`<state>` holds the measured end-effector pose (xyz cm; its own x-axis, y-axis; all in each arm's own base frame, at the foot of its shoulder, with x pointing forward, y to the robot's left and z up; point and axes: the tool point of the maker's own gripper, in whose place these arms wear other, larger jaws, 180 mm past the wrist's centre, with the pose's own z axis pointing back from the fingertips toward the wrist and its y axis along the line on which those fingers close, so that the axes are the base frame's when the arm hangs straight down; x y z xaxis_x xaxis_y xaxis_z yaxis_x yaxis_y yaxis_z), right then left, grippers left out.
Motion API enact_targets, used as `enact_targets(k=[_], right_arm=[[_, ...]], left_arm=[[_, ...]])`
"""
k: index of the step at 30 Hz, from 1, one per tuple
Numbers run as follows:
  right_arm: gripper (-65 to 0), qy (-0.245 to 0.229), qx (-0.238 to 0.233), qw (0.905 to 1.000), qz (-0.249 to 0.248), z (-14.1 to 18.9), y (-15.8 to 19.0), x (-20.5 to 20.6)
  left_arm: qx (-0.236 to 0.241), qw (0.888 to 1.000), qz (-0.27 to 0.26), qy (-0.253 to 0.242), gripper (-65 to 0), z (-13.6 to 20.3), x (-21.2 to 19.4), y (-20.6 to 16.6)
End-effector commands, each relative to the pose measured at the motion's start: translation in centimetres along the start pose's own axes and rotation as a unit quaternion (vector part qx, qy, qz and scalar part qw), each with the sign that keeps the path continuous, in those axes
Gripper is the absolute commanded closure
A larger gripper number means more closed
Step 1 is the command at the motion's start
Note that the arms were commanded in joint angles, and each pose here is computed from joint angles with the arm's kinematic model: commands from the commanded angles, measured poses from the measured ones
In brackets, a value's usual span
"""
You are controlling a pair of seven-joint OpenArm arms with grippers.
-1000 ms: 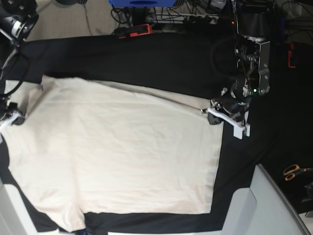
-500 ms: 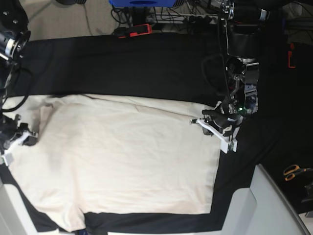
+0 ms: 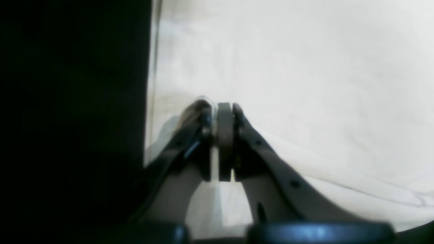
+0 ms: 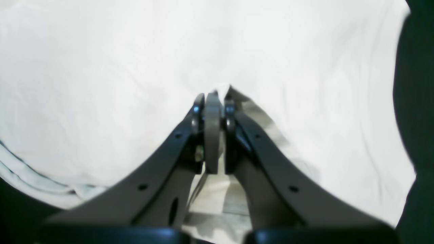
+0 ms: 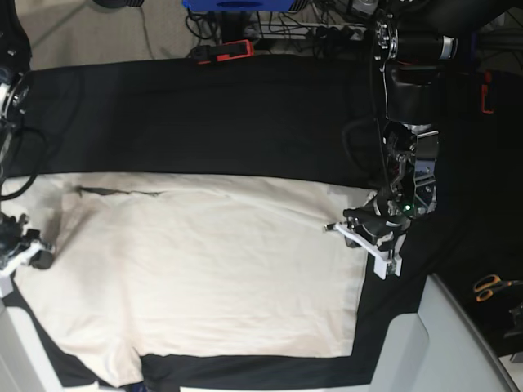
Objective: Fold the T-shirt properly
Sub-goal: 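Lift the shoulder corners and pull them toward the hem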
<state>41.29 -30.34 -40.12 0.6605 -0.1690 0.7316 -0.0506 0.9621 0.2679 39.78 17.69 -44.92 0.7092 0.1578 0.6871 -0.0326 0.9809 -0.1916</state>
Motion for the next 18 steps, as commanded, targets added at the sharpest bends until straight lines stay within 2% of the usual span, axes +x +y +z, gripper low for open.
enact_targets(k=[1, 3, 7, 14, 18], right_arm=[[-0.8, -0.042, -0.005, 0.9991, 0.007, 0.8, -0.7, 3.3], [-0.8, -0.053, -0.004, 0.9985, 0.007, 0.8, -0.6, 4.2], [-0.8, -0.056, -0.004, 0.9984, 0.003, 0.8, -0.8, 4.2], [-0.8, -0.072, -0.002, 0.9974, 0.002, 0.8, -0.6, 4.7], [-0.8, -0.09, -0.001, 0.9959, 0.001, 0.8, -0.6, 5.3]], left_arm=[[-0.003, 0.999, -0.003, -0.041, 0.0, 0.2, 2.8, -0.1], [-0.003, 0.998, -0.002, -0.057, 0.0, 0.2, 3.3, 0.0], [0.002, 0.999, 0.005, -0.048, 0.0, -0.4, 3.0, 0.4], [0.005, 0.997, 0.01, -0.08, 0.0, -0.5, 4.2, 0.8], [0.006, 0.997, 0.011, -0.081, 0.0, -0.5, 4.3, 0.9]])
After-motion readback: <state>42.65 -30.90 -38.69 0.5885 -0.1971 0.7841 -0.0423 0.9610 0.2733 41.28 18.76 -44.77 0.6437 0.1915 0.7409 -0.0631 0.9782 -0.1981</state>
